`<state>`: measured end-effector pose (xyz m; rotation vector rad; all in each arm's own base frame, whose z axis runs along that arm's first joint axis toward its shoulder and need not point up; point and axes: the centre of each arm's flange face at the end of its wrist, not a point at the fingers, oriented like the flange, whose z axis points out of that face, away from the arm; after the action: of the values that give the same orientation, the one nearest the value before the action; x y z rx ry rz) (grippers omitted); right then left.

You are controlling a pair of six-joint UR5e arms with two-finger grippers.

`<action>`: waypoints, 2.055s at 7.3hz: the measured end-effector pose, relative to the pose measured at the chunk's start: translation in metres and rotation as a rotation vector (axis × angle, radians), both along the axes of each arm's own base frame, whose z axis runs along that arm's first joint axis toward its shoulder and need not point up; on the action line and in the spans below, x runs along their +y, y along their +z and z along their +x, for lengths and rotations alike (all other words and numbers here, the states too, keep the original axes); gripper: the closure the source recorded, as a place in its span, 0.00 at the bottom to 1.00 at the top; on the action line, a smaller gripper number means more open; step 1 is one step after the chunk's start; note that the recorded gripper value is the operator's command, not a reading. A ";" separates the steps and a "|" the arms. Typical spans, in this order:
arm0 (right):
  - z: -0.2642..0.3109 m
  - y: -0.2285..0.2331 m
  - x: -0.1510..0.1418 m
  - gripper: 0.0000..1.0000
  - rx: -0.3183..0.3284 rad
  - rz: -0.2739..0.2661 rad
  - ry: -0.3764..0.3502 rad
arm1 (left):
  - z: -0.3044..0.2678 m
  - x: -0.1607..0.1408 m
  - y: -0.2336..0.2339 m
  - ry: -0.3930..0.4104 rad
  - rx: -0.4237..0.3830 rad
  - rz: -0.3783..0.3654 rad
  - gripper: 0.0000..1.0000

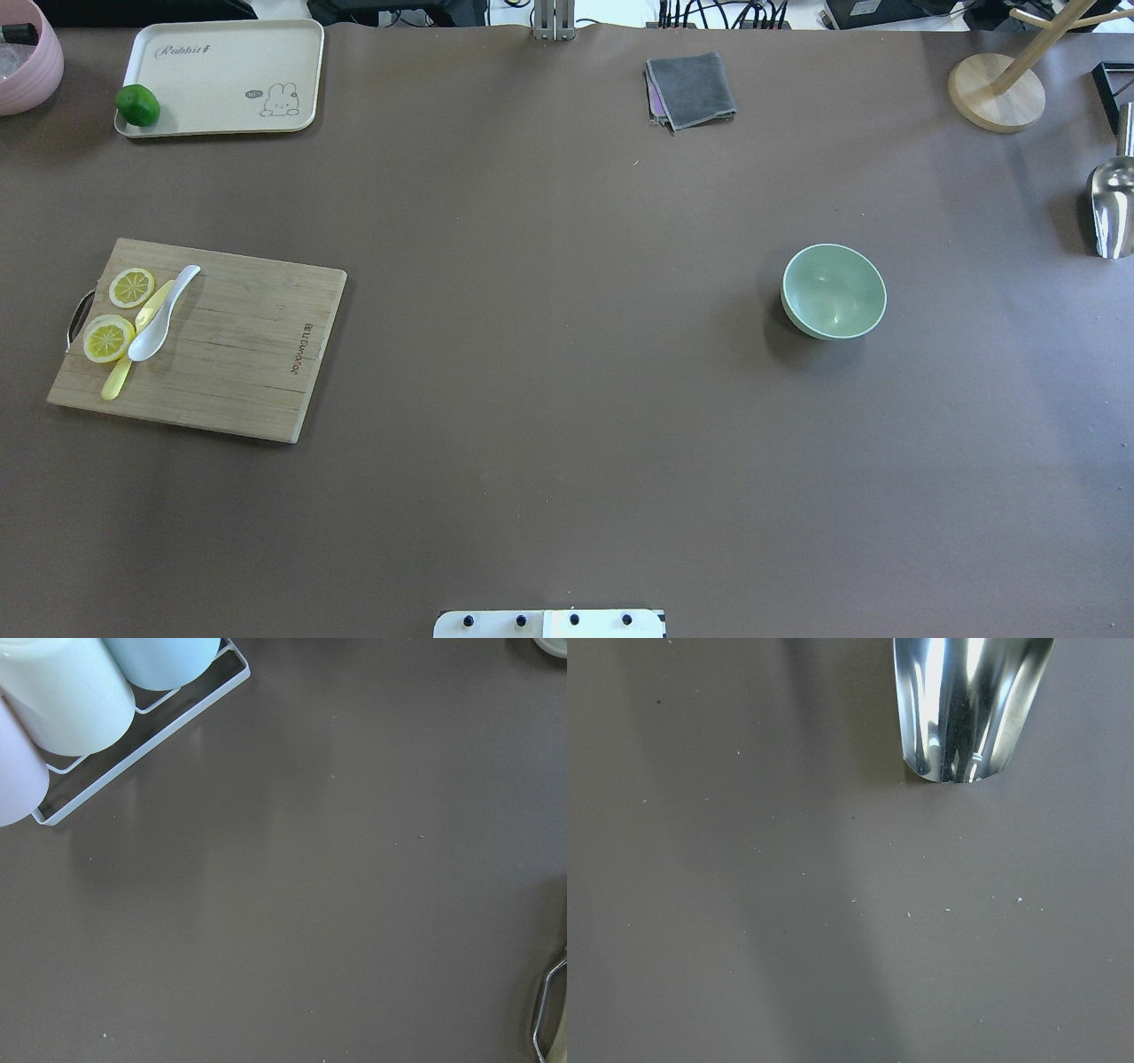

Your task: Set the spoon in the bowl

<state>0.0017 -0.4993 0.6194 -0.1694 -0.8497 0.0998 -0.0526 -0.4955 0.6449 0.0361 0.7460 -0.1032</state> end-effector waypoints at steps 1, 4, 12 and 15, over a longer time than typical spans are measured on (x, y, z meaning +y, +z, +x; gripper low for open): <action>-0.015 -0.009 -0.009 0.00 0.016 0.025 -0.031 | 0.000 -0.001 -0.002 -0.001 0.001 0.016 0.02; -0.094 -0.084 -0.044 0.00 0.036 0.088 -0.078 | 0.002 -0.006 -0.012 -0.003 0.004 0.053 0.02; -0.306 -0.135 -0.013 0.00 0.008 0.181 -0.077 | 0.005 -0.027 -0.008 0.003 0.004 0.046 0.02; -0.327 -0.120 -0.008 1.00 0.024 0.149 -0.103 | 0.005 -0.029 -0.005 0.004 0.005 0.038 0.02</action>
<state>-0.3257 -0.5076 0.4998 -0.0723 -0.8196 -0.0579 -0.0473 -0.5244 0.6403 0.0704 0.7527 -0.0854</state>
